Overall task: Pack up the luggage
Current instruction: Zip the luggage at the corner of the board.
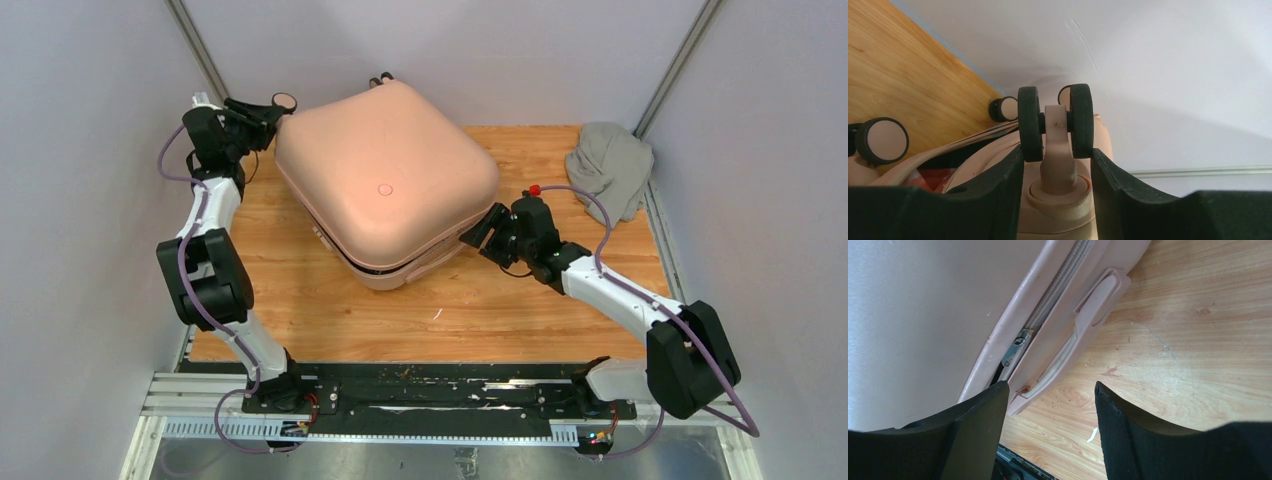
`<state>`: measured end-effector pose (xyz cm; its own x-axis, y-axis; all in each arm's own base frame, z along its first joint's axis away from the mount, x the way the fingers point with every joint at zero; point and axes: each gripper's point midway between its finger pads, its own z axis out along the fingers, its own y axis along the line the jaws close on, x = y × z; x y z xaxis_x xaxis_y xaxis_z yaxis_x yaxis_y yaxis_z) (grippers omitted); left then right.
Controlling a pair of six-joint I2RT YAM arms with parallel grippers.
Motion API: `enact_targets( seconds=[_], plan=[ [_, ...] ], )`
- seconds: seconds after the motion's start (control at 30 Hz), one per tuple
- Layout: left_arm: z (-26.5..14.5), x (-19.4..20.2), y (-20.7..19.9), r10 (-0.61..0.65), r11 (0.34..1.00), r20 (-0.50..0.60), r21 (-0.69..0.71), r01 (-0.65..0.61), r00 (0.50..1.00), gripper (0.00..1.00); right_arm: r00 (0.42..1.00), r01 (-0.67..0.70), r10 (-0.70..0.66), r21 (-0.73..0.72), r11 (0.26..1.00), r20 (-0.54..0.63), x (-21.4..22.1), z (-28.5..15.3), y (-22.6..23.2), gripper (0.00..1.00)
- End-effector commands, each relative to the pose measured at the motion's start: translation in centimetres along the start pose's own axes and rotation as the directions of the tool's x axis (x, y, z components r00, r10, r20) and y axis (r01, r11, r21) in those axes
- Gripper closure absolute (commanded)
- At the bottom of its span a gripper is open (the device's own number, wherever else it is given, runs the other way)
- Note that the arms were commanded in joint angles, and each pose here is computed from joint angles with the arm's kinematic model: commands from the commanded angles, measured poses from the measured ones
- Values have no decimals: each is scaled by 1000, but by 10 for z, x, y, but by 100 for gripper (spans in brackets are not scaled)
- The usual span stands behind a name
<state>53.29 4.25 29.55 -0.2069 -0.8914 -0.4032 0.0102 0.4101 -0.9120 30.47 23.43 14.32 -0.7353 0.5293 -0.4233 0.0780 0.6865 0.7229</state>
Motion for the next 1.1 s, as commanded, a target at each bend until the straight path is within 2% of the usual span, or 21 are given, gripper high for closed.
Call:
enact_targets(
  seconds=[0.0, 0.27, 0.53, 0.77, 0.93, 1.07],
  plan=[
    [-34, -23, -117, 178, 964, 58, 188, -186, 982, 100, 1000, 21, -22, 54, 998, 13, 6, -2, -17, 33],
    [-51, -35, -162, 240, 940, 104, 225, -258, 965, 100, 998, 43, -47, 87, 995, 36, 7, -14, -31, 33],
    [-66, -40, -189, 266, 927, 143, 232, -294, 953, 100, 999, 53, -53, 77, 996, -6, 14, -14, -30, 32],
    [-82, -44, -212, 282, 915, 175, 247, -319, 943, 100, 993, 112, -113, 40, 993, 20, 11, -22, -25, 30],
    [-86, -38, -205, 329, 907, 155, 223, -357, 932, 100, 986, 163, -164, 45, 986, 21, 14, -25, -25, 27],
    [-84, -35, -170, 452, 878, 109, 120, -463, 885, 99, 983, 179, -180, 48, 983, 21, 12, -27, -24, 25]
  ],
)
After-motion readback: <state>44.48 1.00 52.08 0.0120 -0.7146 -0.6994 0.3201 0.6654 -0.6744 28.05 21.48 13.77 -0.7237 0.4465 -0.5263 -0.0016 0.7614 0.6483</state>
